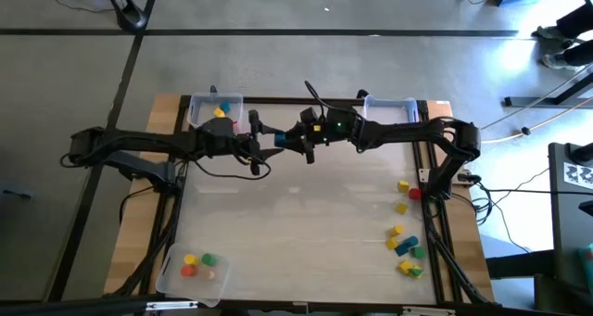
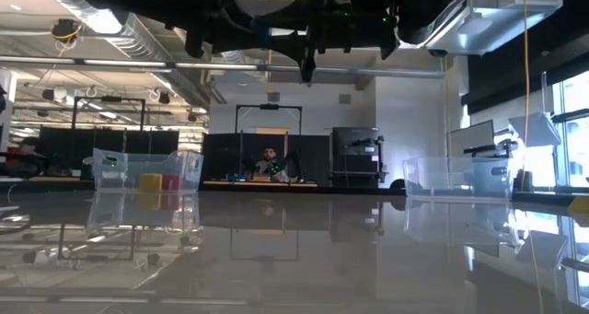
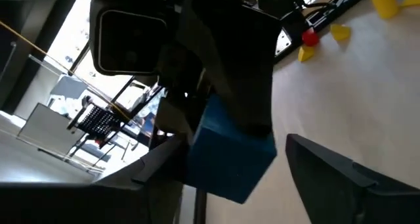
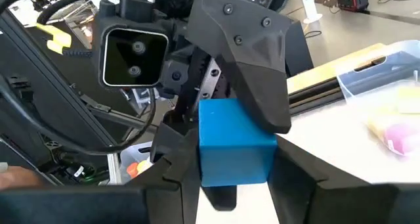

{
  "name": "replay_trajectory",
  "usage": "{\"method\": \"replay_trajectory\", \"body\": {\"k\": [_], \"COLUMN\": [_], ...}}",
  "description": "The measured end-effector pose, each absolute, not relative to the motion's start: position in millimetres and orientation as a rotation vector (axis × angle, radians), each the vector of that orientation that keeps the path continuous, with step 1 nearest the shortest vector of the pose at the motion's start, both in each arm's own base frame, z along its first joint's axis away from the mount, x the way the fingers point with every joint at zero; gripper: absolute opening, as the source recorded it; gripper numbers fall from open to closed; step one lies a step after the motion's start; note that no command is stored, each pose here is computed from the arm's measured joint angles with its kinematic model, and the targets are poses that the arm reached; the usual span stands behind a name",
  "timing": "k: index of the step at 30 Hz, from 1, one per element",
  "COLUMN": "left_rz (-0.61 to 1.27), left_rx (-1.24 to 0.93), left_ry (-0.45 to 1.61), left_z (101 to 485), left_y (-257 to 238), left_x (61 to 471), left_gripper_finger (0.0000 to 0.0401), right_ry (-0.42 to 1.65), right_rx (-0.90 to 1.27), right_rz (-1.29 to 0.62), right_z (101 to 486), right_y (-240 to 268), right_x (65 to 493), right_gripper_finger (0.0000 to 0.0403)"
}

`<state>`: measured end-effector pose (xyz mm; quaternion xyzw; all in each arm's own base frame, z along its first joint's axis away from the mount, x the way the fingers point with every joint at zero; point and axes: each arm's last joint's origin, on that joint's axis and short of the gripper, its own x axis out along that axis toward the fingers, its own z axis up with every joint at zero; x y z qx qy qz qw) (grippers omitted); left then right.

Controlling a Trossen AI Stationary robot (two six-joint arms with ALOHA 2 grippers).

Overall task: Sort blocks by size
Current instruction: Put the right blue cube block into the top left transparent bin

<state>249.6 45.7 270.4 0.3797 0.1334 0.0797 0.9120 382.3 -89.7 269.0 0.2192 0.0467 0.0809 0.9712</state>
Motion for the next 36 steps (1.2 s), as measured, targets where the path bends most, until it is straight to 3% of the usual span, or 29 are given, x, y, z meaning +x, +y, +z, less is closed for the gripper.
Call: {"method": "replay_trajectory", "body": {"k": [9, 17, 27, 36], "left_rz": [0.166, 0.200, 0.458, 0.795], "left_rx": [0.840, 0.820, 0.600, 0.295], "left_ry": [0.268, 0.267, 0.345, 0.531], "left_z": [272, 275, 286, 268], "left_y": [45, 46, 67, 118], "left_x": [250, 247, 220, 192], "left_gripper_finger": [0.0124, 0.0125, 0.0139, 0.0141], "right_ry": [0.103, 0.125, 0.280, 0.389], "right_rx": [0.456, 0.468, 0.439, 0.397], "right_rz": [0.169, 0.183, 0.129, -0.022], "right_z": [268, 272, 298, 290], "right_y": [-89, -92, -107, -109], "right_x": [382, 378, 335, 327], "right_gripper_finger": [0.0152, 0.0183, 0.0224, 0.0228]}}
